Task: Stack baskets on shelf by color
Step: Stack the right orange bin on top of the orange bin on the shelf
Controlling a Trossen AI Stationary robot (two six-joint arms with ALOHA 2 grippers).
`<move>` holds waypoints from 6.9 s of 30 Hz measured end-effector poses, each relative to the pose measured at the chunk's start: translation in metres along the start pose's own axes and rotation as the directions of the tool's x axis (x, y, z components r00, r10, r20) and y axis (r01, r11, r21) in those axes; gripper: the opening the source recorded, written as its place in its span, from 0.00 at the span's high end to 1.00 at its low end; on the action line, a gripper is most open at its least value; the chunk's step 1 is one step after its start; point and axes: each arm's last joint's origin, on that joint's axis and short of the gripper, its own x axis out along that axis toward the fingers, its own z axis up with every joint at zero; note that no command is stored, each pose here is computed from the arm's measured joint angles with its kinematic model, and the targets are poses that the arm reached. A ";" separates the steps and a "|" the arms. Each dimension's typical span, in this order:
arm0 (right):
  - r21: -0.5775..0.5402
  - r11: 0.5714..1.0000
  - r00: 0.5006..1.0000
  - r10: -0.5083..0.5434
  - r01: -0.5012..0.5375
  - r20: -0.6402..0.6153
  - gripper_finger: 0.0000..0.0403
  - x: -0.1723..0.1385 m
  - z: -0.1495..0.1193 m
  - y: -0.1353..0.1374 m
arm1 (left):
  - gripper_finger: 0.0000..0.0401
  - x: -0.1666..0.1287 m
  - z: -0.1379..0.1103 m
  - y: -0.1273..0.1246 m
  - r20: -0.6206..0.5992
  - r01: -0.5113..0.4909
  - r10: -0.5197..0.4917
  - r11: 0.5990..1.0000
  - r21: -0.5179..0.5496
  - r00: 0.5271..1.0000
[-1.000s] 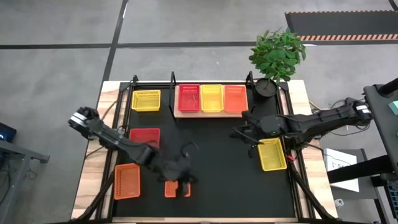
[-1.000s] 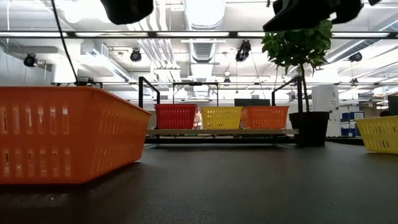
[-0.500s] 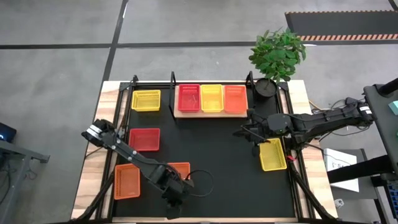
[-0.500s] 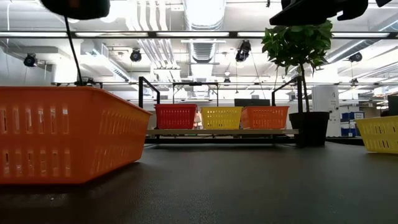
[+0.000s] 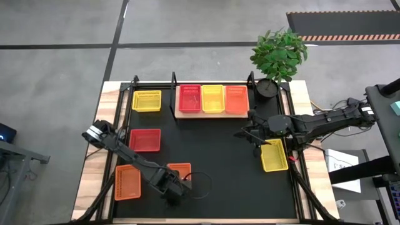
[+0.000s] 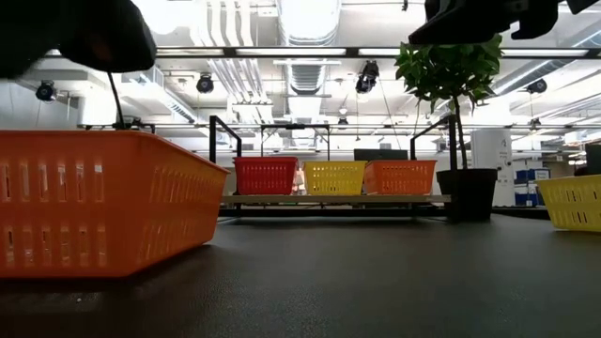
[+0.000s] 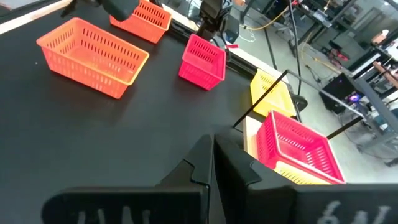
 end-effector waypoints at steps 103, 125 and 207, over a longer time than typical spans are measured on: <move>0.340 0.940 0.783 0.218 -0.008 -0.583 0.87 0.225 0.006 0.078 | 0.83 -0.093 -0.063 0.141 0.987 -0.584 -0.127 0.796 0.161 0.100; 0.182 0.978 0.824 0.189 -0.106 -0.535 0.98 0.119 0.074 0.018 | 0.83 -0.096 -0.063 0.140 0.989 -0.579 -0.131 0.802 0.148 0.072; 0.276 0.935 0.737 0.023 0.223 -0.675 0.98 0.030 -0.062 -0.122 | 0.83 -0.097 -0.062 0.141 0.989 -0.680 -0.128 0.719 0.142 0.071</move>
